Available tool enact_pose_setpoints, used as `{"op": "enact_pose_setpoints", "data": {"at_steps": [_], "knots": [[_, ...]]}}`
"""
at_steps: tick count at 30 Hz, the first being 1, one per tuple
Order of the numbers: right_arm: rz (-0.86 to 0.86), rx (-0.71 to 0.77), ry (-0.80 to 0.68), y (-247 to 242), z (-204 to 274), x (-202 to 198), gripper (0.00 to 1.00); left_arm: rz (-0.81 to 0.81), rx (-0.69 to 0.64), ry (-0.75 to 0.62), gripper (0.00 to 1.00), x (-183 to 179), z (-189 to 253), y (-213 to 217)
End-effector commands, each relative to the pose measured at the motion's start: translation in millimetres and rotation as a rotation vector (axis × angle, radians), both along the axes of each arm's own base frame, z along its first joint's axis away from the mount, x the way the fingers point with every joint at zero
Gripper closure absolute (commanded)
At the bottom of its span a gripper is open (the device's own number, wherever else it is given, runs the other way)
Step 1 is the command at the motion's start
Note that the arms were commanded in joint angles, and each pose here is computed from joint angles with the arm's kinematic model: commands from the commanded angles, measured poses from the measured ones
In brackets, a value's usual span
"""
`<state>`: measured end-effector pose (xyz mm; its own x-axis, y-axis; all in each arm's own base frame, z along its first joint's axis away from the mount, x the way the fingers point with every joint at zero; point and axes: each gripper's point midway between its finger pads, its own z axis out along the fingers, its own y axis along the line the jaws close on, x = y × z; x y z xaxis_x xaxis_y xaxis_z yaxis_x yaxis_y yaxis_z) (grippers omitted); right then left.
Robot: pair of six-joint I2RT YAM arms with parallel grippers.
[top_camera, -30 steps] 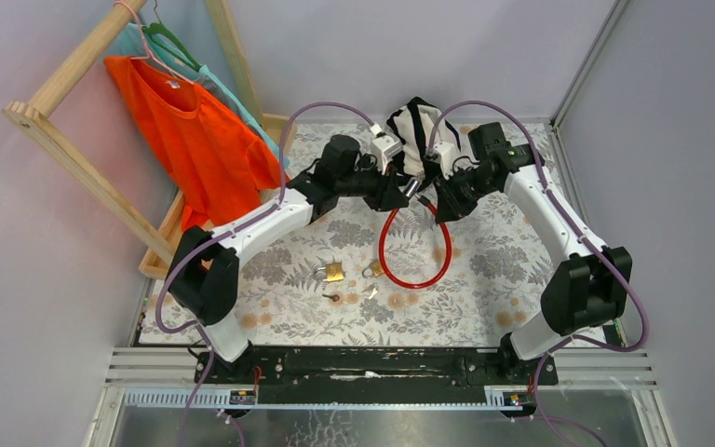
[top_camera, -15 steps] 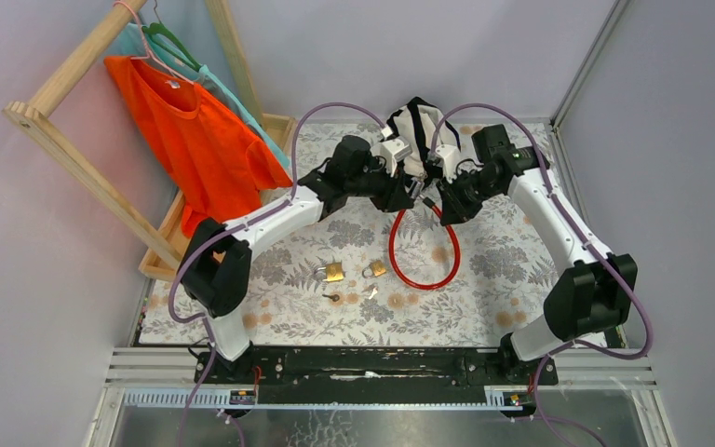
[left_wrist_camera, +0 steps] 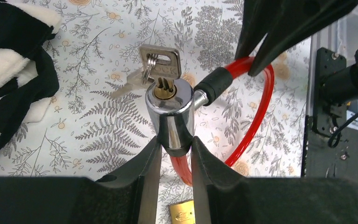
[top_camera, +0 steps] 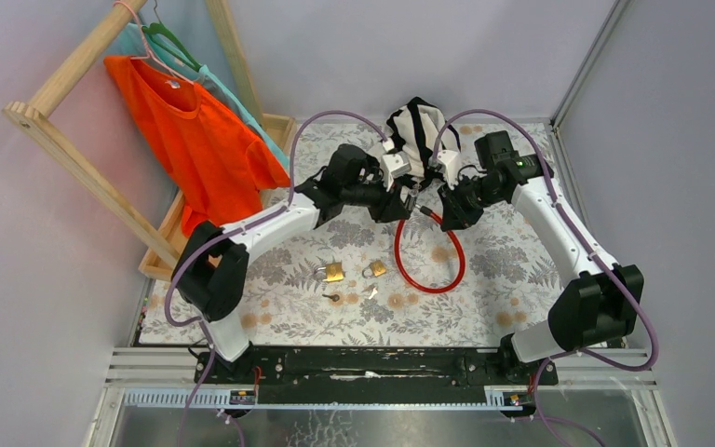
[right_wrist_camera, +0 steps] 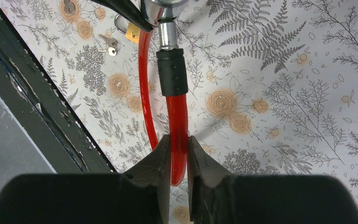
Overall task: Lock with the key
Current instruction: Lock the lock.
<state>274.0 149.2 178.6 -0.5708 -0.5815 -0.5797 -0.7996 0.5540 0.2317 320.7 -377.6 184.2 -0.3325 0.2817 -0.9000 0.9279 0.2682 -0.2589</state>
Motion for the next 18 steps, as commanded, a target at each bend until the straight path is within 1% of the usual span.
{"op": "enact_pose_setpoints", "data": {"at_steps": [1,8,13,18], "knots": [[0.086,0.162,-0.26,32.8,53.7,35.2,1.0,-0.239,-0.044,-0.109,0.99,-49.3,12.1,-14.8],[0.161,0.181,-0.203,36.7,56.3,20.3,1.0,-0.28,-0.017,-0.18,0.95,-53.5,8.7,-8.4],[0.163,0.216,-0.184,41.3,55.3,15.1,0.99,-0.279,-0.037,-0.18,0.94,-56.3,12.6,-10.4],[0.138,0.221,-0.215,41.5,45.2,20.1,0.94,-0.258,-0.04,-0.185,0.94,-55.1,15.7,-9.7]]}}
